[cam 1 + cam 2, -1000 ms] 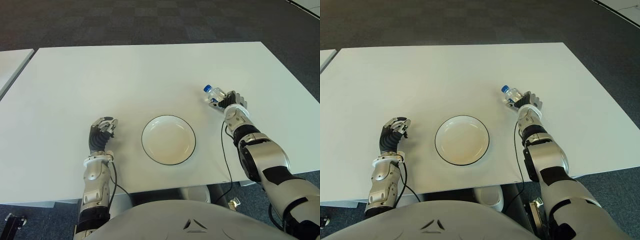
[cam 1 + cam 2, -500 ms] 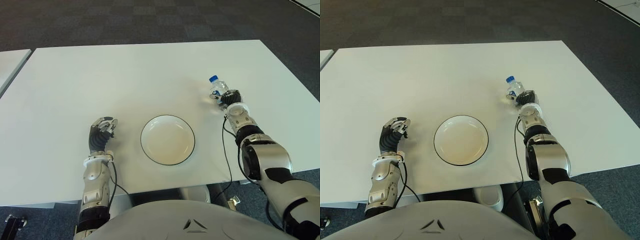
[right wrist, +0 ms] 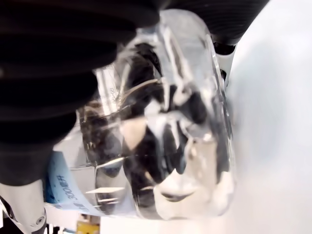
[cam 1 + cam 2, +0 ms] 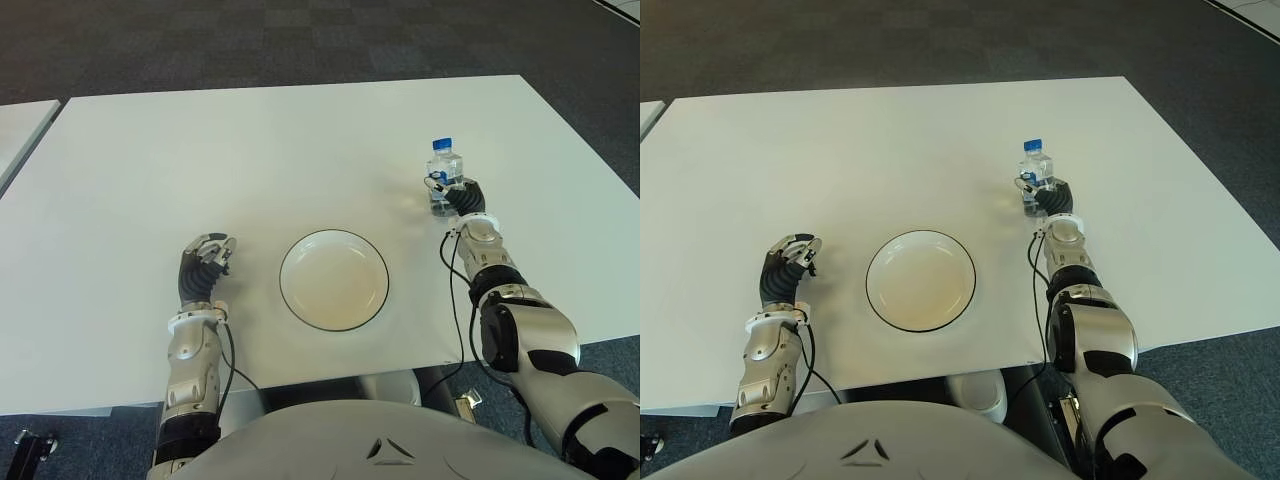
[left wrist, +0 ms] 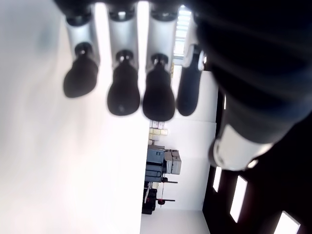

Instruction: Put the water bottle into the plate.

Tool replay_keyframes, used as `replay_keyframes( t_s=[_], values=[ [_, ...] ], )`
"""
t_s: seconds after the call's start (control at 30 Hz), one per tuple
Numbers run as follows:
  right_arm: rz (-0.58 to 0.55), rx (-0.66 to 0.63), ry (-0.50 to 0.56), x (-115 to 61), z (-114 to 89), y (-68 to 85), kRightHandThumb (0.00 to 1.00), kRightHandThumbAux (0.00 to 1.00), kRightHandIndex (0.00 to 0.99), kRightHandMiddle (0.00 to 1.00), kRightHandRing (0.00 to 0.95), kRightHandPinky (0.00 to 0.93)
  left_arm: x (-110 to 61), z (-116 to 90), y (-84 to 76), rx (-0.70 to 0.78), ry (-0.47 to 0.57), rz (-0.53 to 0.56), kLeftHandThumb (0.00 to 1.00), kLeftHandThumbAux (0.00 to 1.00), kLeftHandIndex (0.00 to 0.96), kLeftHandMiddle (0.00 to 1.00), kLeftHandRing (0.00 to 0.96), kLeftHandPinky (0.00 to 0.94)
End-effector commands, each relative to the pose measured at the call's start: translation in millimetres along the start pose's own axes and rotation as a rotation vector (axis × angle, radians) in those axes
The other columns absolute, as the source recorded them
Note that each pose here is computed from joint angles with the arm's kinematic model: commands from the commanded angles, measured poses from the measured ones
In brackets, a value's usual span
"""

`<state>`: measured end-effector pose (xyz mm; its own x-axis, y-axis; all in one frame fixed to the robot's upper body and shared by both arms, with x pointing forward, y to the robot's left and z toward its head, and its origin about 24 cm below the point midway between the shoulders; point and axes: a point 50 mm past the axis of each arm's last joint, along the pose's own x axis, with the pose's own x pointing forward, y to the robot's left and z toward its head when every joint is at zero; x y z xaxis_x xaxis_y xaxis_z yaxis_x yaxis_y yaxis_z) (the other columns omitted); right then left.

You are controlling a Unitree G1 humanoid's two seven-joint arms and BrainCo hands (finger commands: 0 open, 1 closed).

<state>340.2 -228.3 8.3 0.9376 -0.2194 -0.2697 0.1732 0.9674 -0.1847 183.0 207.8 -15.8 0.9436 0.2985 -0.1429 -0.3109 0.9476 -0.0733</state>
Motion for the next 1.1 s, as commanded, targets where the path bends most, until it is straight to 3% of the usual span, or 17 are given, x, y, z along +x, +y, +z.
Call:
replay_keyframes(
  t_s=[0.03, 0.37, 0.83, 1.1],
  values=[
    [0.050, 0.049, -0.042, -5.4, -5.3, 4.6, 0.702, 0.727, 0.438, 0.881, 0.882, 0.885, -1.7, -3.4, 1.1, -0.004, 0.024, -0.001, 0.702, 0.721, 0.434, 0.748, 0.746, 0.744],
    [0.141, 0.114, -0.336, -26.1, 30.0, 15.8, 0.705, 0.725, 0.439, 0.894, 0.895, 0.903, -1.7, -3.5, 1.1, 0.005, 0.025, 0.002, 0.702, 0.721, 0.435, 0.757, 0.752, 0.755],
    [0.296, 0.068, -0.582, -57.3, 60.2, 30.0, 0.707, 0.721, 0.439, 0.907, 0.903, 0.905, -2.2, -3.8, -1.1, 0.015, 0.020, 0.006, 0.700, 0.721, 0.435, 0.764, 0.757, 0.762],
    [0.362, 0.020, -0.698, -65.5, 67.0, 38.7, 0.707, 0.720, 0.439, 0.914, 0.909, 0.896, -2.3, -4.8, -1.4, 0.015, 0.021, 0.002, 0.701, 0.721, 0.435, 0.764, 0.758, 0.762]
  ],
)
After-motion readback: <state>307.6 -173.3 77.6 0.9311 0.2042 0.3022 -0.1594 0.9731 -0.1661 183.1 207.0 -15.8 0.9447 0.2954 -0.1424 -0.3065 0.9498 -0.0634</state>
